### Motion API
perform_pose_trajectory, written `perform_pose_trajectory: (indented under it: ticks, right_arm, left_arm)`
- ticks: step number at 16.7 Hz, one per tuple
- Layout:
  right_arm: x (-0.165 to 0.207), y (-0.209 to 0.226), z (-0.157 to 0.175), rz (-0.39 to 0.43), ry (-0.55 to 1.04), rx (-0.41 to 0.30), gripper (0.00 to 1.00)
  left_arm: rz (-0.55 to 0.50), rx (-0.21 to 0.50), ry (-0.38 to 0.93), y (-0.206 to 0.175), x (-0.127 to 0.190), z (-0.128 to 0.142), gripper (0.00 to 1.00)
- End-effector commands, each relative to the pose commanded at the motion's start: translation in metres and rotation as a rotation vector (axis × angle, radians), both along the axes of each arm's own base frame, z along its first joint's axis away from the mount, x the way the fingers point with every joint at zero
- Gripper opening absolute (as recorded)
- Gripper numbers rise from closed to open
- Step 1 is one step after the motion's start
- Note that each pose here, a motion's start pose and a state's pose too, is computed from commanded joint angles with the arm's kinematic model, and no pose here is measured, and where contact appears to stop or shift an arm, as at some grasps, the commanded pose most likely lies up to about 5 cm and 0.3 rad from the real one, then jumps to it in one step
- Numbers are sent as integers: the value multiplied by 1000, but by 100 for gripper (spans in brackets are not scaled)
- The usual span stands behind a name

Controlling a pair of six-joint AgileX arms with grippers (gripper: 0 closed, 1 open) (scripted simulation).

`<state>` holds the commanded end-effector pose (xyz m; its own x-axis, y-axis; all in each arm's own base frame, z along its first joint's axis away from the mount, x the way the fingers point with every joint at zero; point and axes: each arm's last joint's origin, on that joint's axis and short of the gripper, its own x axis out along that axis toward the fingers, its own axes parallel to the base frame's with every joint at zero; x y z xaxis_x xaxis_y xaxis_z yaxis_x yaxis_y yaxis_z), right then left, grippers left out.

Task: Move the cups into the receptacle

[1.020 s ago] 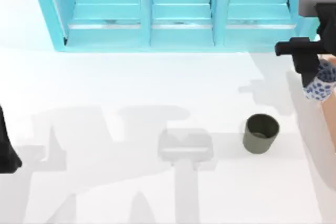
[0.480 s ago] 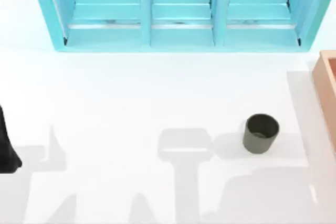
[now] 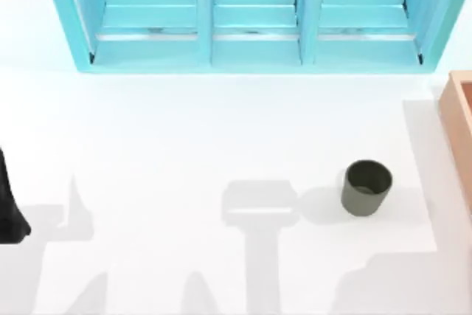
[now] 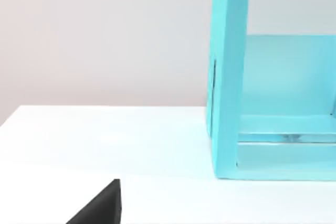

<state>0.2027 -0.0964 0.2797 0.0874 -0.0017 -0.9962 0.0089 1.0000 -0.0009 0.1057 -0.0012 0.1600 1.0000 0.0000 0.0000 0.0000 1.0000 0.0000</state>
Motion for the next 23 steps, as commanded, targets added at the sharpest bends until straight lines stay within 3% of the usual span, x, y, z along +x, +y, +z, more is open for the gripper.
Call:
perform_pose_trajectory:
  ticks: [8,13,23]
  right_arm:
    - [3,0,-60,-1,-7,1,0]
    - [3,0,-64,-1,-2,1,0]
    - [3,0,-64,-1,-2,1,75]
  left_arm:
    - [0,0,0,0,0,0,100]
    - [0,0,0,0,0,0,100]
    - [0,0,0,0,0,0,100]
